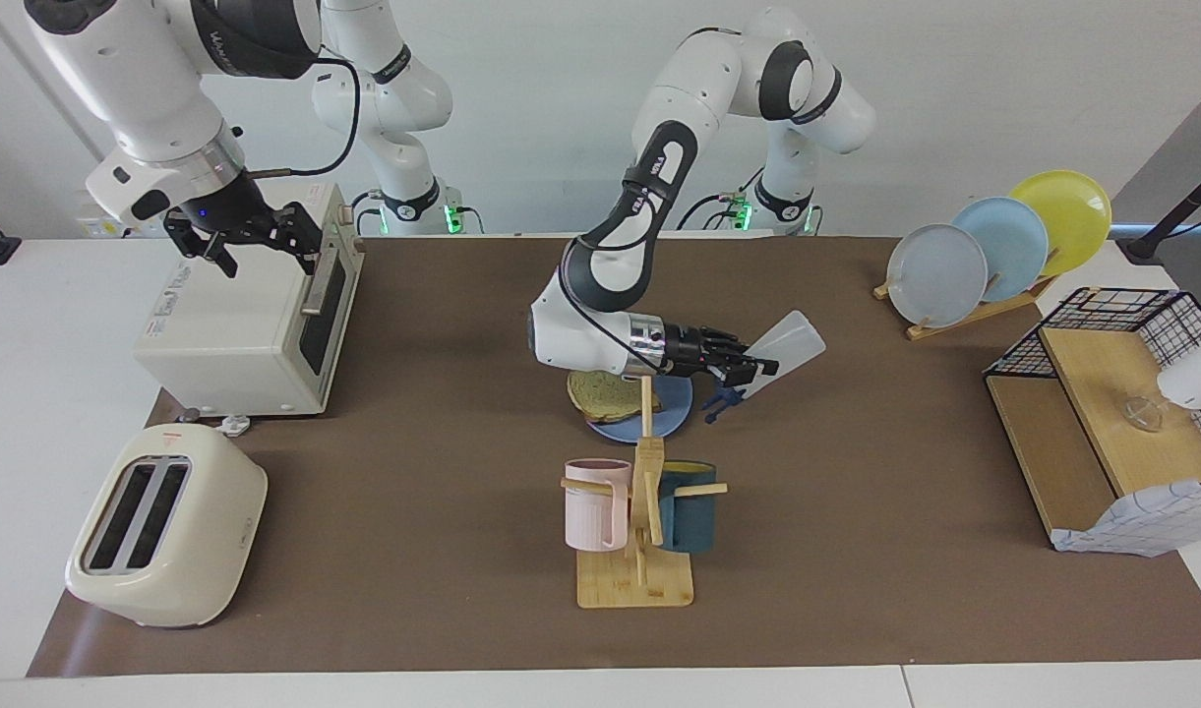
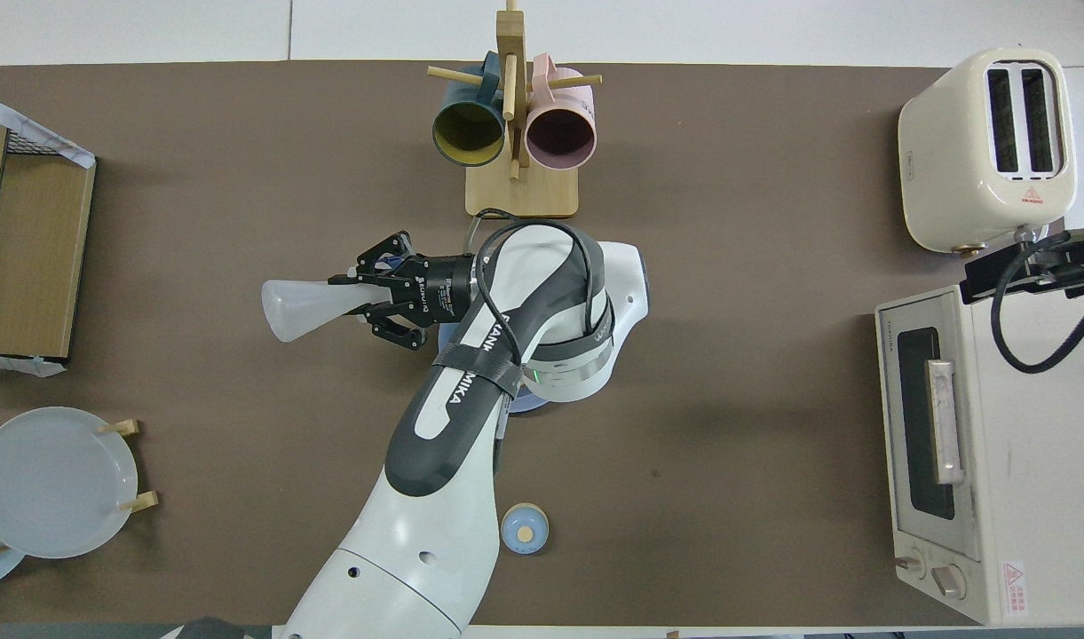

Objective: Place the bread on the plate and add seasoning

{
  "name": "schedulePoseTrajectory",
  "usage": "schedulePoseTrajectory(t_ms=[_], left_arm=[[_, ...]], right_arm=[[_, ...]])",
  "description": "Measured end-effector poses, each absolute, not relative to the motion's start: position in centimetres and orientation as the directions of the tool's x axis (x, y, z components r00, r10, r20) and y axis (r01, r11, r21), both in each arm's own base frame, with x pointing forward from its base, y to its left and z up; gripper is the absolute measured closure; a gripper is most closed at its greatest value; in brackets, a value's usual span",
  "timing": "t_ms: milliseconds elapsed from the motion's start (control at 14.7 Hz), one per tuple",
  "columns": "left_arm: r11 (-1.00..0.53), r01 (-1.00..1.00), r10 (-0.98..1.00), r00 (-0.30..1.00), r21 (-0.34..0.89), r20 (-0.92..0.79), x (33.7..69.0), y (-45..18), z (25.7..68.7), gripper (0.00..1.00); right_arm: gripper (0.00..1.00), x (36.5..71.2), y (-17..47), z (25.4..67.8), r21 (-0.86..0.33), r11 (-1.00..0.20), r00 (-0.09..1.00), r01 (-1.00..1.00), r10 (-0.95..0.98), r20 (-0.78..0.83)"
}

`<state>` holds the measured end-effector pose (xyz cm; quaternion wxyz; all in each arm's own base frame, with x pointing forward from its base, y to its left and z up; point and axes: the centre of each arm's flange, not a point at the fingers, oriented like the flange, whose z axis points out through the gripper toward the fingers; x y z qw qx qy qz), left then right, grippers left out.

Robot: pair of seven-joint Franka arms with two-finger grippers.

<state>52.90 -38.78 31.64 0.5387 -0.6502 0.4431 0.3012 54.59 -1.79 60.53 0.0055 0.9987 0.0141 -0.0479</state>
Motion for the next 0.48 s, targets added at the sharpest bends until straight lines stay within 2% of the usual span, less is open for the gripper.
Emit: schedulePoseTrajectory(t_ms=[204, 476], left_arm=[[0.01, -0.906, -0.274, 0.404, -0.423, -0.872, 50.7, -41.4, 31.4, 0.67], [0.078, -0.916, -0.287, 0.357, -0.393, -0.889, 43.7, -47.4, 31.4, 0.67]], right_arm=[[0.0, 54.6, -1.8, 60.5, 0.01, -1.0, 0.995, 0.029, 0.028, -0.096], [0.0, 54.6, -1.8, 60.5, 0.01, -1.0, 0.995, 0.029, 0.028, -0.096]])
